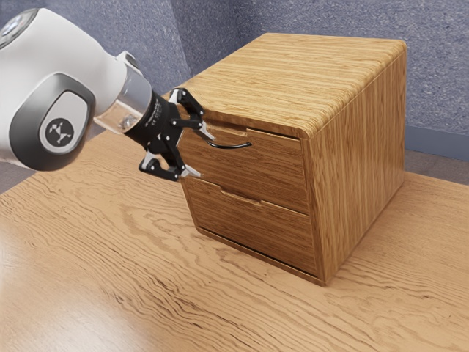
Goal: Pull the drawer handle with one arm to open the drawer
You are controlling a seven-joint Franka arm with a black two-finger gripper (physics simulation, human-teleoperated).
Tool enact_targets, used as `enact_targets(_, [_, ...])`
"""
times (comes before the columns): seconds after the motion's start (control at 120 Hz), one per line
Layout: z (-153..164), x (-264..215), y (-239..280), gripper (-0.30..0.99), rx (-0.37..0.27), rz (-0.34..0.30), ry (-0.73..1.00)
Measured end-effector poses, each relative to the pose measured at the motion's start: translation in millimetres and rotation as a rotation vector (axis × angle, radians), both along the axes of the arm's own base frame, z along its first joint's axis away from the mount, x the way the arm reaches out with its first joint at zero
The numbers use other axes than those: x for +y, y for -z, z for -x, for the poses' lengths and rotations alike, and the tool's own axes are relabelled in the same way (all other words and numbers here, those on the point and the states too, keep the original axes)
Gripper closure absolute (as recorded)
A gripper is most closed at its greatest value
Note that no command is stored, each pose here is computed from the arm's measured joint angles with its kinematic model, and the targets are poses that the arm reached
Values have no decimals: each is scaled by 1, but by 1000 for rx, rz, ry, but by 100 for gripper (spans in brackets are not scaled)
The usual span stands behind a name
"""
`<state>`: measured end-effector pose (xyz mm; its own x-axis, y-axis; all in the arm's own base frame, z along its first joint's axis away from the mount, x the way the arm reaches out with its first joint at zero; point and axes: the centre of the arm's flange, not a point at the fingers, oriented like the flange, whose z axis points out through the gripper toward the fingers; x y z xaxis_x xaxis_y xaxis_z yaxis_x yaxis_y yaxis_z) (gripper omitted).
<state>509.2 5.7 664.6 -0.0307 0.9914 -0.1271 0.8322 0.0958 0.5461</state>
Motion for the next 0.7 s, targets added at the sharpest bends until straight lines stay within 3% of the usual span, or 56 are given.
enact_targets(0.7, [-8, 7, 14, 34, 19, -34, 69])
